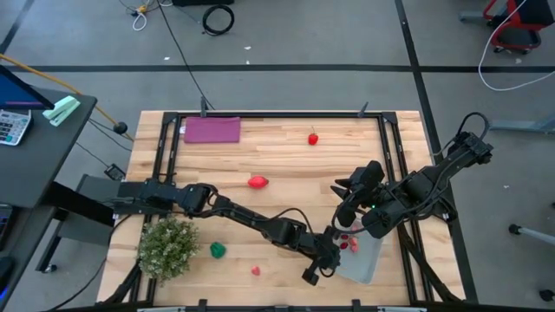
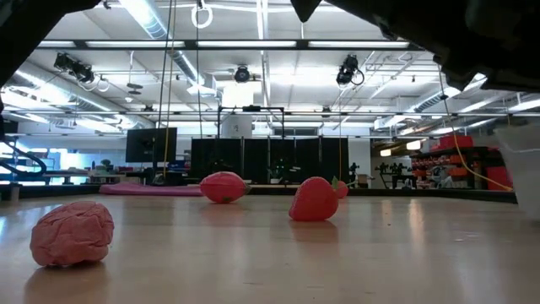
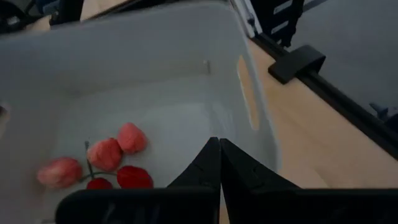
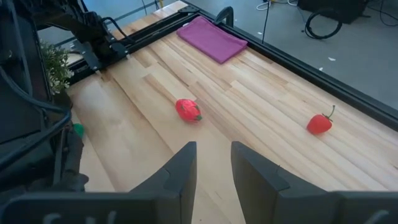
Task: Pick and placing Produce into tupperware
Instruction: Adjust the gray bin on the table, then put the red strawberry into the gray bin
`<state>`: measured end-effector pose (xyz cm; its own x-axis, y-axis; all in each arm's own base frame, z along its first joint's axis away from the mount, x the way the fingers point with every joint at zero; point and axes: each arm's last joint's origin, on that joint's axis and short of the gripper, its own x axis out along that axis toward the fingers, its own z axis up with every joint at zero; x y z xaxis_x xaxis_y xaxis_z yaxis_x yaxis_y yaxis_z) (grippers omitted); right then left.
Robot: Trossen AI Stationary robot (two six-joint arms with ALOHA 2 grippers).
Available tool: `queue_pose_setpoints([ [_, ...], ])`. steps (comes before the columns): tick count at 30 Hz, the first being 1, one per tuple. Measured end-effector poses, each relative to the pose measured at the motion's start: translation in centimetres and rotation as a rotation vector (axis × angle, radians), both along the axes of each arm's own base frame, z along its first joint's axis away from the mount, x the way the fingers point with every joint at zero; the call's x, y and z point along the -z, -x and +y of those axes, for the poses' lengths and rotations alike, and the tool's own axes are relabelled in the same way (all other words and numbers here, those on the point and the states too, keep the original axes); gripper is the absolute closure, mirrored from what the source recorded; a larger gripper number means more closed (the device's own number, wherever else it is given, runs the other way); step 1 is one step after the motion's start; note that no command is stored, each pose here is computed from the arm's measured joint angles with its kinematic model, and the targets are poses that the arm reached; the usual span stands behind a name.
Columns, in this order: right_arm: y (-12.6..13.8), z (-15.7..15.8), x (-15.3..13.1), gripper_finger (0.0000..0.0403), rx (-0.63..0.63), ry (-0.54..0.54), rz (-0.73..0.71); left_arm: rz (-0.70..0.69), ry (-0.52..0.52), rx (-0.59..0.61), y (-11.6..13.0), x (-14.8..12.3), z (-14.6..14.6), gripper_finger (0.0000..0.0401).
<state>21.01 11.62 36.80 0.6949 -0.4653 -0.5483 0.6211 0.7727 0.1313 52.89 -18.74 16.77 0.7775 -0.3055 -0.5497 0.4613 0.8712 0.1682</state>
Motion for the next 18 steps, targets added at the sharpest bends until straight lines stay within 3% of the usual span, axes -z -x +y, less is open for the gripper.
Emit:
queue_pose_setpoints([
  [11,0.0,0.0,0.0,0.0296,0.0,0.002,0.002,-0.003,-0.051,-0.008,1.1,-3.5,0.5,0.0395],
  [18,0.0,0.0,0.0,0.0295,0.0,0.002,0.003,0.101,-0.102,-0.028,2.7,-5.4,1.1,0.039],
])
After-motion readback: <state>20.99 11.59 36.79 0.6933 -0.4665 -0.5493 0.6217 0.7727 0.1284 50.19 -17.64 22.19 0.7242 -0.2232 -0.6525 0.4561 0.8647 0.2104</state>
